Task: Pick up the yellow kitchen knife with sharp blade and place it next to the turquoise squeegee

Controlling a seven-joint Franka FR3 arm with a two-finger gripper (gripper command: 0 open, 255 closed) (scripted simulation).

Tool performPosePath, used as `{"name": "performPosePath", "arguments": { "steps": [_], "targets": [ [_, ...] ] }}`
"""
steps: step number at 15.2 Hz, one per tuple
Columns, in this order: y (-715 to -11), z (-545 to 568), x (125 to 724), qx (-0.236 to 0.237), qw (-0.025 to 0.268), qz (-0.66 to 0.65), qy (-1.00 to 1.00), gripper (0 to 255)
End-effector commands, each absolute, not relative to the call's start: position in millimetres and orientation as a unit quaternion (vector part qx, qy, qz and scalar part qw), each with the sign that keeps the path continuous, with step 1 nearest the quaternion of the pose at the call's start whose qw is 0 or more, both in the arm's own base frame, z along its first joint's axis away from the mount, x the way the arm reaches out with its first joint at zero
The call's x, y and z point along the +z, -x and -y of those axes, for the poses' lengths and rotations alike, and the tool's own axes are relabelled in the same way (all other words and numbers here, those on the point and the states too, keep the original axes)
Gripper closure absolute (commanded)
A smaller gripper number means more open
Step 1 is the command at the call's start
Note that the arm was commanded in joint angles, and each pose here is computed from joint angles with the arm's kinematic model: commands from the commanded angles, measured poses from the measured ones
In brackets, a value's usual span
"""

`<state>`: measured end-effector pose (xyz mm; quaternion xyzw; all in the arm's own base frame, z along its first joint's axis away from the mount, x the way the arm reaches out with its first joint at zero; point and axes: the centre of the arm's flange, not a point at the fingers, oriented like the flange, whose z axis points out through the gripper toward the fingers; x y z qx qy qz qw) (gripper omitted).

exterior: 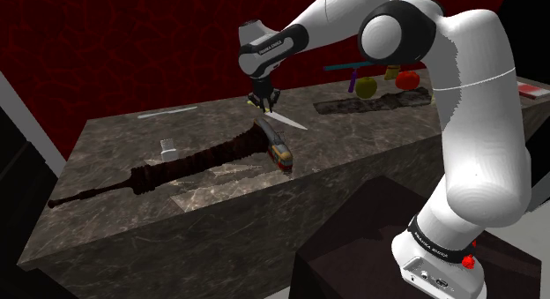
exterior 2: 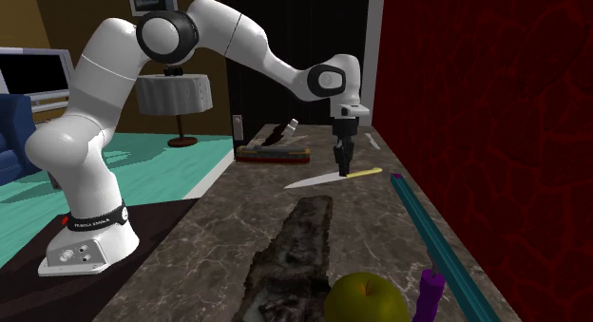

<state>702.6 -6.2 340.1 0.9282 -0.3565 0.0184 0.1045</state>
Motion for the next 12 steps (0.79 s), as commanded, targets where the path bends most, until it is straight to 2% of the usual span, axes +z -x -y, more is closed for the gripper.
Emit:
{"name": "performPosePath", "arguments": {
  "steps": [1,12],
  "targets": [
    [-702,7,336,0.015,0.106,0.357,-0.928,255],
    [-702,6,387,0.015,0.106,0.357,-0.928,255]
  ]
}}
